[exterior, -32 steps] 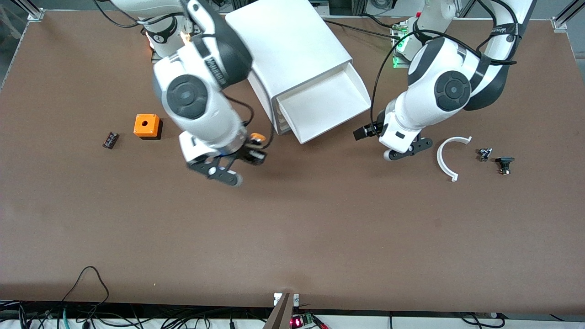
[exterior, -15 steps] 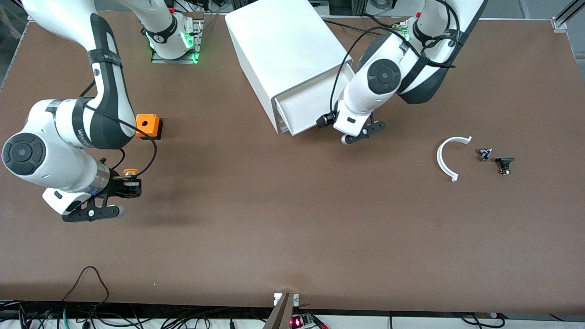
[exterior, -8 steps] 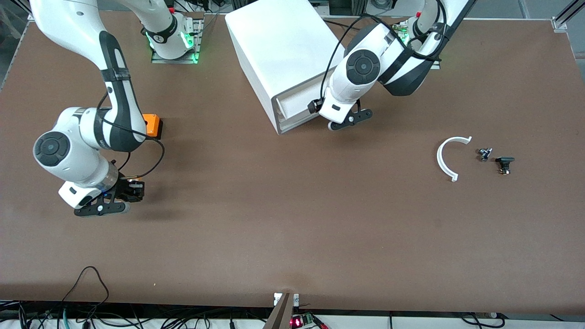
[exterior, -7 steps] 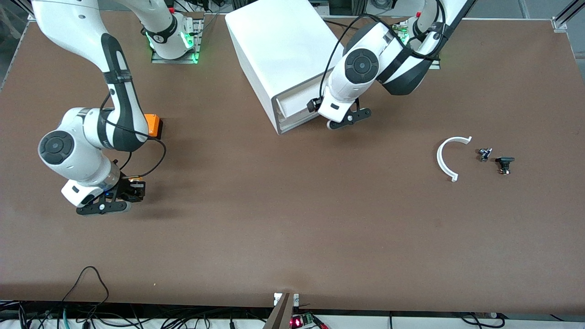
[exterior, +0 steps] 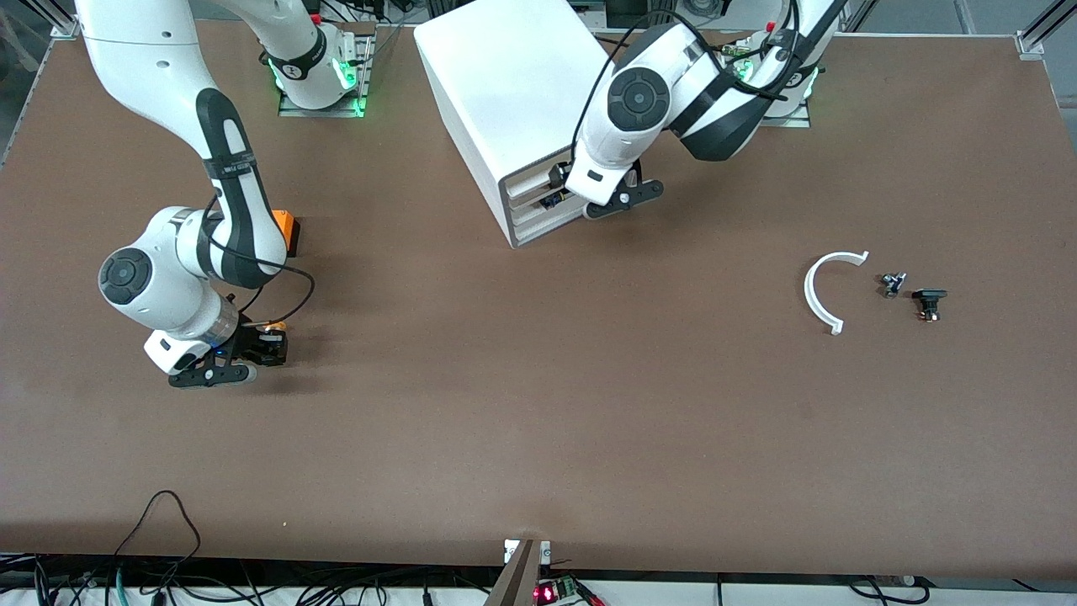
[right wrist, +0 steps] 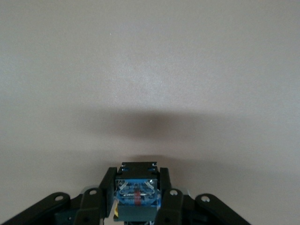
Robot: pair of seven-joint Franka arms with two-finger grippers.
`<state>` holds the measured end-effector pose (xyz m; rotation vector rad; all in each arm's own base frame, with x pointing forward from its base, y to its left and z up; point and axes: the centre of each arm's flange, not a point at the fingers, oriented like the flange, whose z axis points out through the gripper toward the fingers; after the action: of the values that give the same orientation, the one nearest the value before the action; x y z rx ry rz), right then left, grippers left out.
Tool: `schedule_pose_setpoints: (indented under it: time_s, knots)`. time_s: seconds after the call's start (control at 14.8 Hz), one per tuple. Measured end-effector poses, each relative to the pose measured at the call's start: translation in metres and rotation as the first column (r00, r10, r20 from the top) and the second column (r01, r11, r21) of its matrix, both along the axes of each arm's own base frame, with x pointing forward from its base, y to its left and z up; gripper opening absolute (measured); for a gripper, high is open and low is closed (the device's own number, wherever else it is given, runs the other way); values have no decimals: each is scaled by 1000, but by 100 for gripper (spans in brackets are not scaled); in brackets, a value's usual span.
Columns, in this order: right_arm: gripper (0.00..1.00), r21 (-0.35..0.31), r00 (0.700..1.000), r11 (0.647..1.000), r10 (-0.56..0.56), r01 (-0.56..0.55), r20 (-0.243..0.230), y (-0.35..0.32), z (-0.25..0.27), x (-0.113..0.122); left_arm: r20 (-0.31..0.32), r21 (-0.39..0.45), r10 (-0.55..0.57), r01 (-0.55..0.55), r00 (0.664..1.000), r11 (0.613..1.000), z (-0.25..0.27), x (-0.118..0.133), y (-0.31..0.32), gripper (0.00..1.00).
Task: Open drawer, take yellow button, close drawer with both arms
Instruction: 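Carry the yellow button with the right gripper toward the orange box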
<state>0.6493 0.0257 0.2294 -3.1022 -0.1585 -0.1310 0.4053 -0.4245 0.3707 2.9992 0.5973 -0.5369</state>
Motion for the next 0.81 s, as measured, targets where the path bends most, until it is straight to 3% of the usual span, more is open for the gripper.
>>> schedule_pose_setpoints:
  time_s: [0.74, 0.81]
  knots:
    - [41, -9, 1000, 1000, -6, 6, -21, -7, -23, -2, -16, 19, 24, -24, 1000, 1000, 1, -3, 0, 100]
    - [45, -9, 1000, 1000, -6, 6, -20, -6, -23, -2, -18, 21, 29, -29, 999, 999, 4, 0, 2, 100]
